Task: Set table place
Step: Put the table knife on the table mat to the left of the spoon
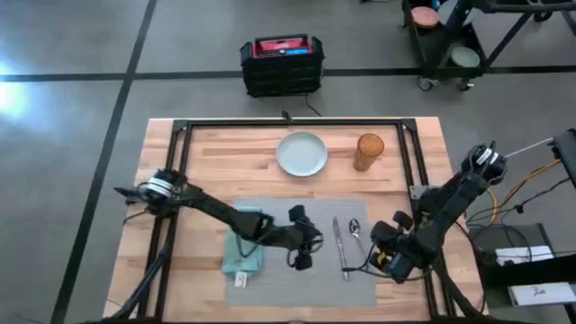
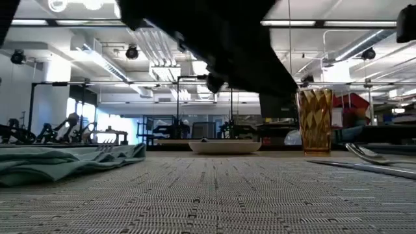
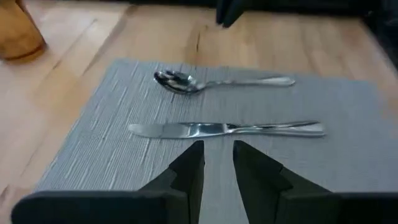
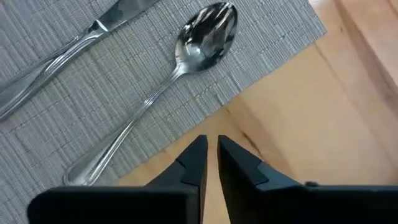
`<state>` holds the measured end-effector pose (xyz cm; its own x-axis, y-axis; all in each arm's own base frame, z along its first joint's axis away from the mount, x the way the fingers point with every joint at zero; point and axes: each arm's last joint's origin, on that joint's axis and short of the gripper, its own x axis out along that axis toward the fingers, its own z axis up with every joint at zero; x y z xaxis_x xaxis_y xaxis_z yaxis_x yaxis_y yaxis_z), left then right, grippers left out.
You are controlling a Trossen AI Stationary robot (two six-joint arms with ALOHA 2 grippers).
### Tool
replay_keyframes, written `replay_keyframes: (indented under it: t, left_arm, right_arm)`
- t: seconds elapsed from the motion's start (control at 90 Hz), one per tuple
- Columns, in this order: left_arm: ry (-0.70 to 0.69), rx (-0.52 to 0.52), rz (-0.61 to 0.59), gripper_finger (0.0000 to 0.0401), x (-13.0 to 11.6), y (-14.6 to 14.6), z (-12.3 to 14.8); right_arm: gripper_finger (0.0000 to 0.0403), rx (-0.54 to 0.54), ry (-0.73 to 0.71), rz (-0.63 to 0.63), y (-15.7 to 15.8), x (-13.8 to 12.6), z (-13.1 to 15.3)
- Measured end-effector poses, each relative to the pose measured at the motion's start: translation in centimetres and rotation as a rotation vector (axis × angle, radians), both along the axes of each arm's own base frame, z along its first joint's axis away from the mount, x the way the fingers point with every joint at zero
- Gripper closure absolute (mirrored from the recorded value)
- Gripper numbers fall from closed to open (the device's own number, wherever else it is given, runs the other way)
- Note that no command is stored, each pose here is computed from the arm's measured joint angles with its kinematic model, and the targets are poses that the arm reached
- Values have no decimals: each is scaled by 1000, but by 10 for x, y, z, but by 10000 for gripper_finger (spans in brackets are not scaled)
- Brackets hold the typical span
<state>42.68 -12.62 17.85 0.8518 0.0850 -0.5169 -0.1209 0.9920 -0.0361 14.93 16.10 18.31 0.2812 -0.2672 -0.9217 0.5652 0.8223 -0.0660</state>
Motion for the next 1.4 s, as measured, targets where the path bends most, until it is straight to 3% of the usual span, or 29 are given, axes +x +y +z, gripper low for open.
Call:
replay_keyframes:
  t: [0.144,0.256,0.478,0.733,1.178,1.4]
  left_arm:
    - [59,3,-4,328,22,4,-4]
    - [129,20,-9,328,25,8,-11]
    - [159,28,-9,328,20,9,-14]
    - [225,33,-2,328,8,10,-33]
    - [248,36,-50,328,2,7,-37]
    - [141,23,-49,328,-15,9,-24]
  right_arm:
    - [374,-41,-24,29,1,2,-3]
    - [379,-62,-47,45,1,3,-3]
    - [384,-115,4,208,1,5,-3]
    - [383,-93,-27,250,-1,18,-3]
    - [389,-67,-113,381,-2,40,1]
    - [389,-75,-122,403,-4,45,1]
